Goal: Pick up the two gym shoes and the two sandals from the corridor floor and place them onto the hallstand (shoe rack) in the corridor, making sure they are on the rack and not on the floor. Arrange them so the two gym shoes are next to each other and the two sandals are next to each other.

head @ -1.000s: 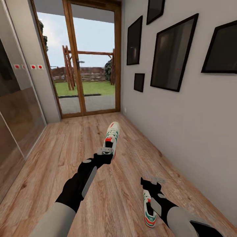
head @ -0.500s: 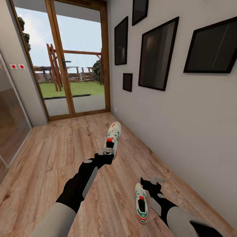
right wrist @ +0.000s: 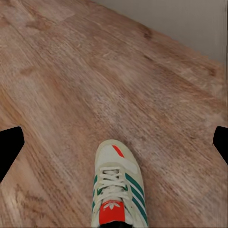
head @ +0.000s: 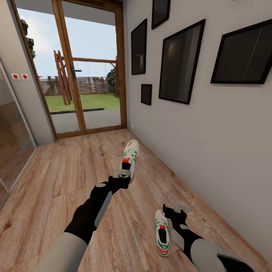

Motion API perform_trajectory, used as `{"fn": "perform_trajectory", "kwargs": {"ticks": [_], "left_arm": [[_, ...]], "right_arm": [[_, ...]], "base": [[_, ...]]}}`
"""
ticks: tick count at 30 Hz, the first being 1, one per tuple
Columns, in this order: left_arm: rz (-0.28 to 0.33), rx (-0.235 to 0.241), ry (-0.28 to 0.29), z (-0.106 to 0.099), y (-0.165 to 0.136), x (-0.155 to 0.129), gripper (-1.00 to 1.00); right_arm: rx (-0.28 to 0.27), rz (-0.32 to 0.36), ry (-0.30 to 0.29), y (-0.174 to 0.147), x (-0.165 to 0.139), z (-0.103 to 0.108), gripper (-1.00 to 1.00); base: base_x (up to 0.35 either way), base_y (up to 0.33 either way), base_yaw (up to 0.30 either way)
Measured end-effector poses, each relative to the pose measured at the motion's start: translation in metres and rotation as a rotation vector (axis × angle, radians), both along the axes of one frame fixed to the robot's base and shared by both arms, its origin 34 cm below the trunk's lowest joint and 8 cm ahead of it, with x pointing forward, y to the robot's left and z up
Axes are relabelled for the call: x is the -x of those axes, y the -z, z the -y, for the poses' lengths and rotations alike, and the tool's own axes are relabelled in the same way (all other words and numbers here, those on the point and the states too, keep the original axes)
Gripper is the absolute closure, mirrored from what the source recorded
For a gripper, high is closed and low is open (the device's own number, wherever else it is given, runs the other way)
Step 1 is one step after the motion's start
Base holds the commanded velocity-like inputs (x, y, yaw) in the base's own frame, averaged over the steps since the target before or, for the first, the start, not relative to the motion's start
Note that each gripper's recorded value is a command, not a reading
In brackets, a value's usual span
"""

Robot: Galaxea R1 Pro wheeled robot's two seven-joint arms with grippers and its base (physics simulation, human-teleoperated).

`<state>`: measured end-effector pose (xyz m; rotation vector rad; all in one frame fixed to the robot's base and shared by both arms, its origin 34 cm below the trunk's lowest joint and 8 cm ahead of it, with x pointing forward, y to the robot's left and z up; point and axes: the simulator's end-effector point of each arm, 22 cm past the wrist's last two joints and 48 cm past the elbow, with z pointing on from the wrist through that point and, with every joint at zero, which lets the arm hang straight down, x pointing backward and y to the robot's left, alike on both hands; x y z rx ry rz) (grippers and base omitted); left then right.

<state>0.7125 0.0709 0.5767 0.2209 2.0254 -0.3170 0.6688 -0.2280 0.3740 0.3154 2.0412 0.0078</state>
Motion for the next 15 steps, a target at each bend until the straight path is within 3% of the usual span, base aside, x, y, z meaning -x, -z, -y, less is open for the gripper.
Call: {"fn": "perform_trajectory", "kwargs": {"ticks": [6, 15], "left_arm": [[-0.001, 0.0, -0.001, -0.0003, 0.0002, -0.0001, 1.0], [-0.001, 0.0, 0.0, 0.0, 0.0004, 0.0001, 1.0]], "right_arm": [[0.009, 0.072, 0.019, -0.0024, 0.0087, 0.0037, -1.0], [0.011, 0.084, 0.023, -0.004, 0.0087, 0.0057, -1.0]], "base": [[0.0, 0.027, 0.0], [0.0, 0.061, 0.0]]}}
